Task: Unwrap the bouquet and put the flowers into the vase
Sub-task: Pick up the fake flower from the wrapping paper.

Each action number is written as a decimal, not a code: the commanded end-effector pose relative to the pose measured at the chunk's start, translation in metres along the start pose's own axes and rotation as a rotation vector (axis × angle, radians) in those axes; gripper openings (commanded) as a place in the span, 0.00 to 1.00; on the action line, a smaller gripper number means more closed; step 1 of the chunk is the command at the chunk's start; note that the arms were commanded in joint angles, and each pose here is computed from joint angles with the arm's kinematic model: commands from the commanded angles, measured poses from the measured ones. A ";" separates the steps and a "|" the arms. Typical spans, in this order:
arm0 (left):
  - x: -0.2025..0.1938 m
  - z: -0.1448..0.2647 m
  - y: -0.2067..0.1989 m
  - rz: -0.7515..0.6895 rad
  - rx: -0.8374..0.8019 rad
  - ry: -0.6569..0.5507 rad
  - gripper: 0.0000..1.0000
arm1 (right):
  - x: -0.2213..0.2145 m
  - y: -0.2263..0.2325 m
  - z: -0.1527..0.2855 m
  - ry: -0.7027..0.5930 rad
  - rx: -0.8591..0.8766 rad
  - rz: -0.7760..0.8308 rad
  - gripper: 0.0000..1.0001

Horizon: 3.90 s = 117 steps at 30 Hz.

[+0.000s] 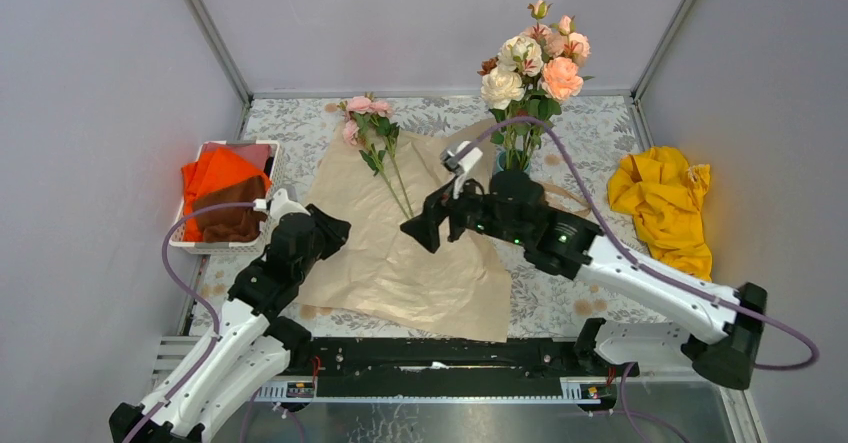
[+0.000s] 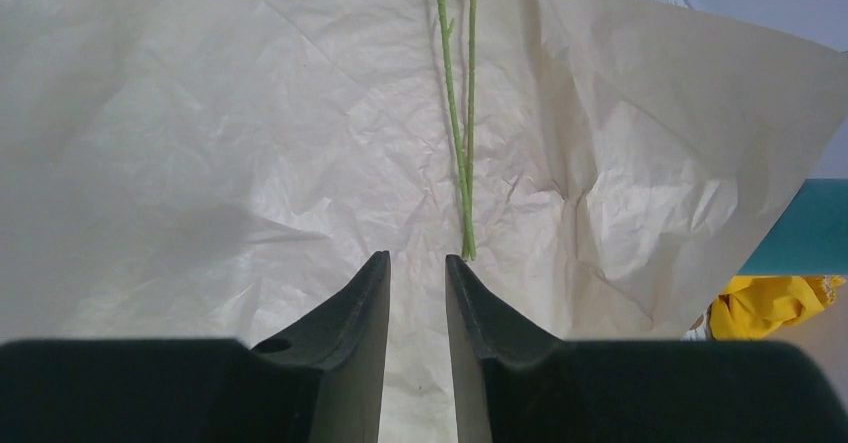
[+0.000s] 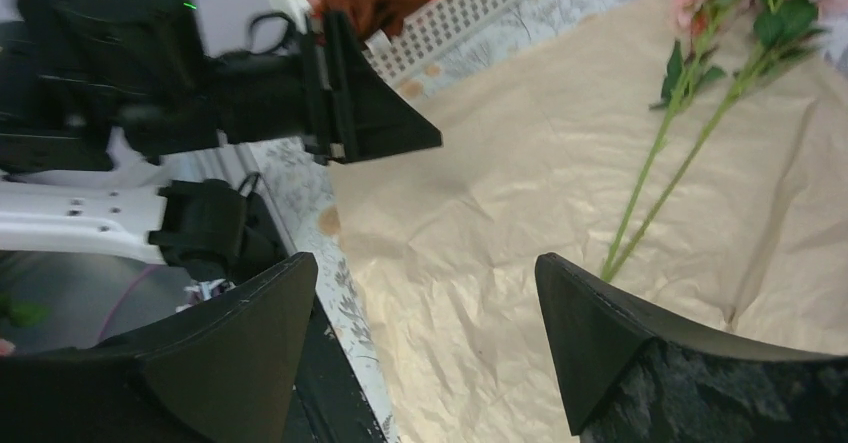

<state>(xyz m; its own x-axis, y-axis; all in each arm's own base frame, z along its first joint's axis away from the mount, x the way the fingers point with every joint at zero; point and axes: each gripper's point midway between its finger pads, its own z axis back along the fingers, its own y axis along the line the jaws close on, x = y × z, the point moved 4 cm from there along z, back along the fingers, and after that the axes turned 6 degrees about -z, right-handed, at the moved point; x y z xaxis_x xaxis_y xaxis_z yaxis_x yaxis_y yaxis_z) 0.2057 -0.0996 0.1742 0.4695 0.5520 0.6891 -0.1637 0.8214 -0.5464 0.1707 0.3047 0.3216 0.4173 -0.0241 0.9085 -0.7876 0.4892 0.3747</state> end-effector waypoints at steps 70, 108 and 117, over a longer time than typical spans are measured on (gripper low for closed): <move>-0.010 0.009 0.020 -0.017 -0.001 0.030 0.33 | -0.189 -0.181 -0.189 0.687 -0.515 -0.034 0.30; -0.030 -0.002 -0.005 0.073 -0.194 0.114 0.49 | -0.088 -0.095 -0.151 0.408 -0.187 -0.151 0.00; -0.032 -0.005 -0.011 0.136 -0.245 0.119 0.54 | -0.091 -0.085 -0.130 0.395 -0.158 -0.198 0.00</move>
<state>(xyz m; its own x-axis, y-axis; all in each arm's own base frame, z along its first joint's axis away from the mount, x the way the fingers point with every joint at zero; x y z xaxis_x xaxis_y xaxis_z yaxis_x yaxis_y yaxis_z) 0.1886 -0.1208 0.1429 0.5926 0.5793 0.5597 -0.0718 0.7301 -0.6796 0.2629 0.3773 0.1510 0.7370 0.2567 0.6252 -0.5924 0.6907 0.4147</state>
